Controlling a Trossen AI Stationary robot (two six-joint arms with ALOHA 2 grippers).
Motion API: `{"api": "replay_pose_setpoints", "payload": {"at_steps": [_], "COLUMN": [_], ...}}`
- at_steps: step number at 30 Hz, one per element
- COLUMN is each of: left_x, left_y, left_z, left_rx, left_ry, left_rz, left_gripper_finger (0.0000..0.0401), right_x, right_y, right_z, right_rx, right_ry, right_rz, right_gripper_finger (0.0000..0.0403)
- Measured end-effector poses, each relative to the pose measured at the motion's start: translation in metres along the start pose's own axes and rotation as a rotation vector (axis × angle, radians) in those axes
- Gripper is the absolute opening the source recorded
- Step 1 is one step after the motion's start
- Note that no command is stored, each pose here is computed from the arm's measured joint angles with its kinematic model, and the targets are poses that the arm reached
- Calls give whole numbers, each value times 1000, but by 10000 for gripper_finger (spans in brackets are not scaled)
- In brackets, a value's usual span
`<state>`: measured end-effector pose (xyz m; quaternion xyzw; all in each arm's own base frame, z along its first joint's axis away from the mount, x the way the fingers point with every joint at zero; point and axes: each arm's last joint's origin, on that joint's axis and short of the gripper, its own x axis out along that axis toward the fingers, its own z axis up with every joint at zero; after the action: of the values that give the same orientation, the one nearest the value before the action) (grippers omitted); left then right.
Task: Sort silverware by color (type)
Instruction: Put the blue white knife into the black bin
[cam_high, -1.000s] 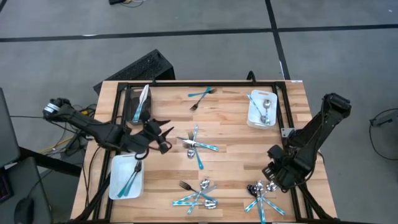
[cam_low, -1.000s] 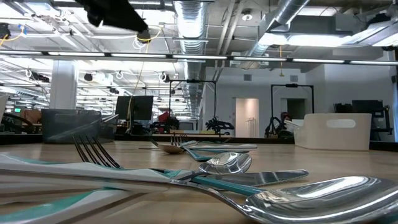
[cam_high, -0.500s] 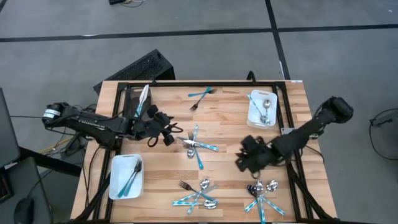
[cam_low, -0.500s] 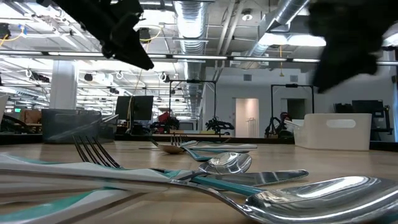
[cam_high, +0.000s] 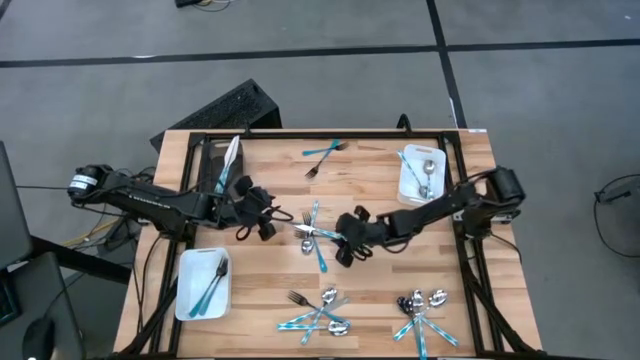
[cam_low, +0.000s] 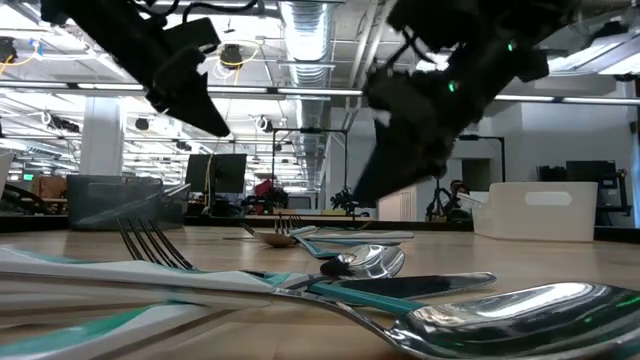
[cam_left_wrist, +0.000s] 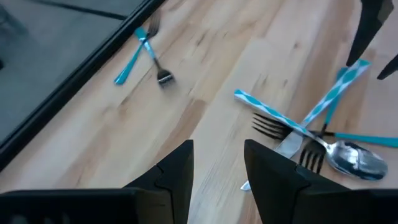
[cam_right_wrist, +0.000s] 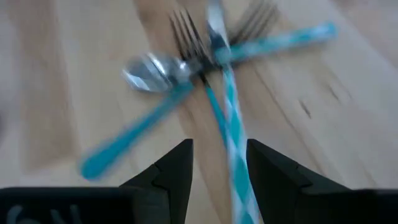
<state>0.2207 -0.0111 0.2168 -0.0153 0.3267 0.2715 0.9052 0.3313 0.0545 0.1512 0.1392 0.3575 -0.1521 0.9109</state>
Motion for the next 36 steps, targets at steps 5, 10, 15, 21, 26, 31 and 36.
{"api": "replay_pose_setpoints", "payload": {"at_steps": [5,10,15,21,26,31,36], "left_x": [-1,-2,-2,-5,-6,-4,10], "left_y": [0,0,-2,-6,-8,-16,-32], "left_z": [0,0,0,-2,0,11,20], "left_rx": [-61,-88,-114,-117,-149,-196,-166], "left_ry": [-23,-32,-33,-35,-61,-158,-261], "left_rz": [45,60,54,28,21,-19,-48], "left_gripper_finger": [130,130,130,130,130,130,130], "right_x": [14,23,24,-9,-43,-67,-75], "right_y": [-5,-11,-14,-12,-10,0,5], "right_z": [-12,-20,-20,-13,-8,-11,-15], "right_rx": [-37,-86,-82,-77,-60,5,112], "right_ry": [83,136,134,109,49,-93,-356], "right_rz": [-58,-95,-125,-205,-189,-117,-193], "right_gripper_finger": [163,144,102,76,76,76,76]}}
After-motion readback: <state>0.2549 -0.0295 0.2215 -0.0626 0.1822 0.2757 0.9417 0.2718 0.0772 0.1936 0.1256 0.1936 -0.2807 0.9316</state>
